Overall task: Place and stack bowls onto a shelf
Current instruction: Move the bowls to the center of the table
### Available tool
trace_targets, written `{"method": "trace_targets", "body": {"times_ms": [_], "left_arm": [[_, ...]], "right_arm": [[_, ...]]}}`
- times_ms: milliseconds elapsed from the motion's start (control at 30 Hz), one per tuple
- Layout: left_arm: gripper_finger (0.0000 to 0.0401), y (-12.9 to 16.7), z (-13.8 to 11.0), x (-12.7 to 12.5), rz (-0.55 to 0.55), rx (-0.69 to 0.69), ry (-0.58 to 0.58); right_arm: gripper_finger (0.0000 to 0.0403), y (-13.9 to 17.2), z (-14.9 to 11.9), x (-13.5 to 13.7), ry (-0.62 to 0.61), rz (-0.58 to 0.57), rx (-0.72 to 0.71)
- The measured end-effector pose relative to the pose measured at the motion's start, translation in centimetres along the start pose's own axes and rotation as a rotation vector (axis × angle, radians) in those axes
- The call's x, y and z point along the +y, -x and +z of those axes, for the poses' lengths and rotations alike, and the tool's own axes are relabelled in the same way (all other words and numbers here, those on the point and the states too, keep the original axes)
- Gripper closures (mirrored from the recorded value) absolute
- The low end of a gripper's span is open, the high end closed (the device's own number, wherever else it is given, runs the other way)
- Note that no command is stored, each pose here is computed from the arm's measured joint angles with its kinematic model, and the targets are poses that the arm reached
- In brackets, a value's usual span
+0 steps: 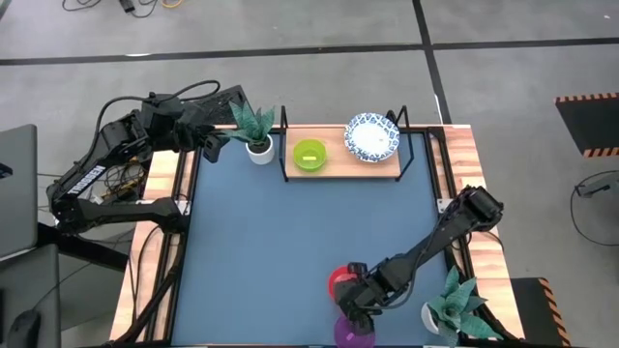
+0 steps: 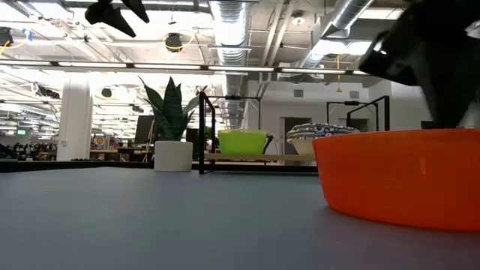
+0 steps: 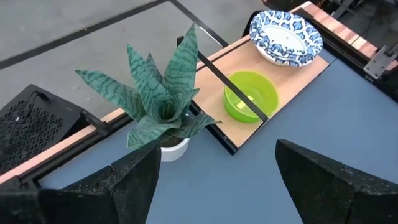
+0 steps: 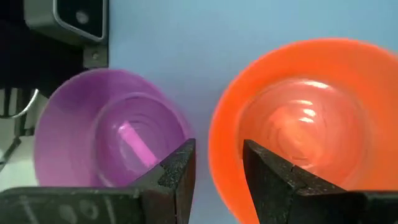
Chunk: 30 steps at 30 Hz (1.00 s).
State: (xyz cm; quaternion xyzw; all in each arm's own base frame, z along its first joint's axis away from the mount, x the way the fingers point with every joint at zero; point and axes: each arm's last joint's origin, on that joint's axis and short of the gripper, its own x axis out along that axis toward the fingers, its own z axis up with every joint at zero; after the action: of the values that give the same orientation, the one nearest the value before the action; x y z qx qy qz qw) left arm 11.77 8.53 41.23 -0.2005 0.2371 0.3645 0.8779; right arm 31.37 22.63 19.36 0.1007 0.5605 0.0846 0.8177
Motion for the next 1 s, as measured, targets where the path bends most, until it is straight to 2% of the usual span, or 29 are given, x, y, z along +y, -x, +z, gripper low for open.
{"method": "trace_targets", "body": {"times_ms": [200,500,800,1000], "left_arm": [[0.0101,0.0,0.0,0.0,0.0,-0.003,-0.009],[0.0101,0.0,0.0,0.0,0.0,-0.004,-0.025],[0.0101,0.0,0.0,0.0,0.001,-0.004,-0.007],[0.0101,0.0,0.1,0.0,0.002,-0.006,-0.005]], "right_arm": [[0.023,-0.4,0.4,0.1,-0.014,0.033,-0.019],[0.0169,-0.3,0.5,-0.2,-0.04,0.058,0.009],[0.018,-1.8,-0.1,0.2,0.001,0.033,0.032],[0.0188,-3.8,-1.0,-0.4,0.026,-0.039,0.11]]}}
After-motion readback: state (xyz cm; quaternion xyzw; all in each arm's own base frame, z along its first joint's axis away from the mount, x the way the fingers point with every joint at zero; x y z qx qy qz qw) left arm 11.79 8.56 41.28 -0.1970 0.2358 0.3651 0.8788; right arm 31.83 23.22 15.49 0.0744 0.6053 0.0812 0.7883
